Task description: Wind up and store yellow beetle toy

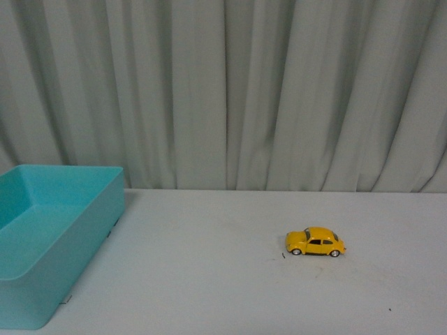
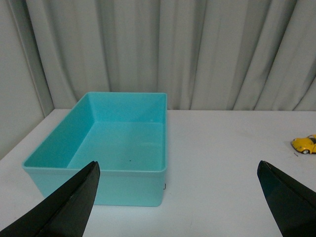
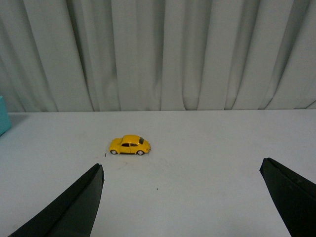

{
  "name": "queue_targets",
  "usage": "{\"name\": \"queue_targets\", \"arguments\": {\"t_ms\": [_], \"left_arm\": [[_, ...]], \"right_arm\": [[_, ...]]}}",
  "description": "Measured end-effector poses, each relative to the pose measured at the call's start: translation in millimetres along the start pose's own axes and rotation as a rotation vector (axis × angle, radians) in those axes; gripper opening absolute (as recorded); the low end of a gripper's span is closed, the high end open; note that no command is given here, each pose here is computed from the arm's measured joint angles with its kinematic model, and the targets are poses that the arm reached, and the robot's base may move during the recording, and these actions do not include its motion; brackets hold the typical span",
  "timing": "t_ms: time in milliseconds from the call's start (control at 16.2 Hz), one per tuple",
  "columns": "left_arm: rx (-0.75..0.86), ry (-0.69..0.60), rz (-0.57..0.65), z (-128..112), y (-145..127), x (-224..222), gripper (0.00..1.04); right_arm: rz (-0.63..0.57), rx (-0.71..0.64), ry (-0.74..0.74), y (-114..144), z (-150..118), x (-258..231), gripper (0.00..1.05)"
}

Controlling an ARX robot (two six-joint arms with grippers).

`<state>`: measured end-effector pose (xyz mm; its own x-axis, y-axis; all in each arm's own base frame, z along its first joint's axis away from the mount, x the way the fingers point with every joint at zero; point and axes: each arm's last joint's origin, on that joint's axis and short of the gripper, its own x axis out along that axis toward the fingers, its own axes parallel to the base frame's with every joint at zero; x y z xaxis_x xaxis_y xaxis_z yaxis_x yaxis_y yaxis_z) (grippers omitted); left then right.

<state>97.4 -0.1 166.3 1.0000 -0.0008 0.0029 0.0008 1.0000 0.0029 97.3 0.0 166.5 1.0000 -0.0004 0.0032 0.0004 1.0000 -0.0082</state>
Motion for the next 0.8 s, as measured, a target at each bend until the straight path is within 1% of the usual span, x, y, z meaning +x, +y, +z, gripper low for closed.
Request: {"name": "queue_targets", "arguments": {"t_ms": [801], "left_arm": [[0.000, 0.000, 0.000, 0.0, 0.0, 0.0, 0.98]], "right_arm": [[0.000, 0.000, 0.000, 0.0, 0.0, 0.0, 0.98]]}}
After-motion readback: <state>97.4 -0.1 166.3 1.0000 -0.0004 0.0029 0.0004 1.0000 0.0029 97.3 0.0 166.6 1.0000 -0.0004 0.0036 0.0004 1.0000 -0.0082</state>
